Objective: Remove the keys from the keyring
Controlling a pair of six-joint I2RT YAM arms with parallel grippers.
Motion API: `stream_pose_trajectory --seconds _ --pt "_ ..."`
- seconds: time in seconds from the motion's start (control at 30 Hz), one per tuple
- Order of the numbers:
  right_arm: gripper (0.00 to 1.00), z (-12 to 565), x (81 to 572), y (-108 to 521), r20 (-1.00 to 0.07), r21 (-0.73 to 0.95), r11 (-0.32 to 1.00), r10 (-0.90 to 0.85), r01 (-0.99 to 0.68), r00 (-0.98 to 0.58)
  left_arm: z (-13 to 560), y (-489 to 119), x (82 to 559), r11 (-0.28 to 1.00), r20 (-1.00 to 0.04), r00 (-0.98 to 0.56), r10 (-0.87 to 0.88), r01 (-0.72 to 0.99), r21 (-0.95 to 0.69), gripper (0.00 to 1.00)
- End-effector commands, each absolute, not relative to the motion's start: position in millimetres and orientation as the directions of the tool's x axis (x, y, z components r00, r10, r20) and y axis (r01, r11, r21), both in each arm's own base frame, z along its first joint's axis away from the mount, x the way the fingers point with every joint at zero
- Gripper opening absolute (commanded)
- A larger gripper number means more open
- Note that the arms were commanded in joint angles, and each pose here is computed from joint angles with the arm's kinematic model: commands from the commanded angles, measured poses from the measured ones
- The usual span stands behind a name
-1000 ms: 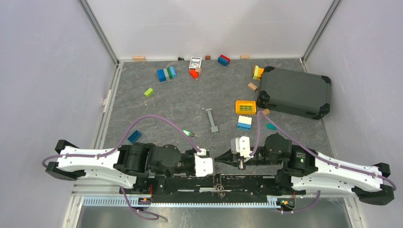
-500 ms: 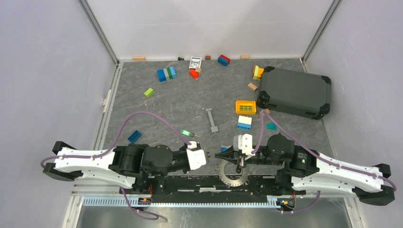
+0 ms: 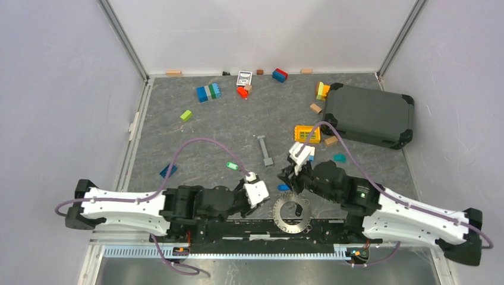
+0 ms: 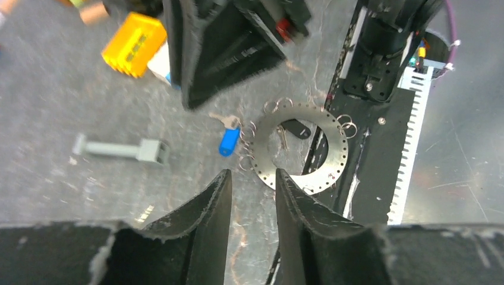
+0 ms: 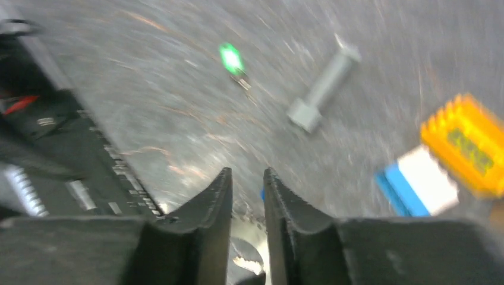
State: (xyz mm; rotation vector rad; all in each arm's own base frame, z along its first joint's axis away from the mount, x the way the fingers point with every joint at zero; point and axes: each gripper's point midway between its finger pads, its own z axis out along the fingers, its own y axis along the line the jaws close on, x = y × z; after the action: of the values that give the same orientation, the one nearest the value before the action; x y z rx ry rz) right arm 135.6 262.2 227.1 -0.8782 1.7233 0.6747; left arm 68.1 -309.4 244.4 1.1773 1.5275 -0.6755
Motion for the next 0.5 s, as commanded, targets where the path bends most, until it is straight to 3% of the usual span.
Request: stream_pose_trajectory --seconds 0.0,0.2,0.37,0.47 --pt "0.37 131.6 166.7 204.9 -0.824 0.155 0.807 -0.213 -0.57 -0.525 204.1 -328.3 75.0 0.435 -0.949 -0.236 0.211 0.892 -0.125 0.41" --pt "0.6 66.8 148.7 169.9 -0.69 0.312 0.844 -0.116 -0.437 -0.715 150.7 -365.4 55.5 0.324 -0.892 -0.422 0.165 0.877 -0.355 0.42" --pt "0.68 53.7 132.8 151.6 -0.635 0.323 0.873 -0.087 -0.366 -0.768 127.3 -399.3 36.9 0.234 -0.858 -0.448 0.25 0.888 -0.395 0.36" --pt "0.7 54.0 127.7 139.2 -0.62 0.304 0.895 -0.073 -0.326 -0.781 114.0 -406.4 38.7 0.251 -0.848 -0.447 0.284 0.888 -0.385 0.35"
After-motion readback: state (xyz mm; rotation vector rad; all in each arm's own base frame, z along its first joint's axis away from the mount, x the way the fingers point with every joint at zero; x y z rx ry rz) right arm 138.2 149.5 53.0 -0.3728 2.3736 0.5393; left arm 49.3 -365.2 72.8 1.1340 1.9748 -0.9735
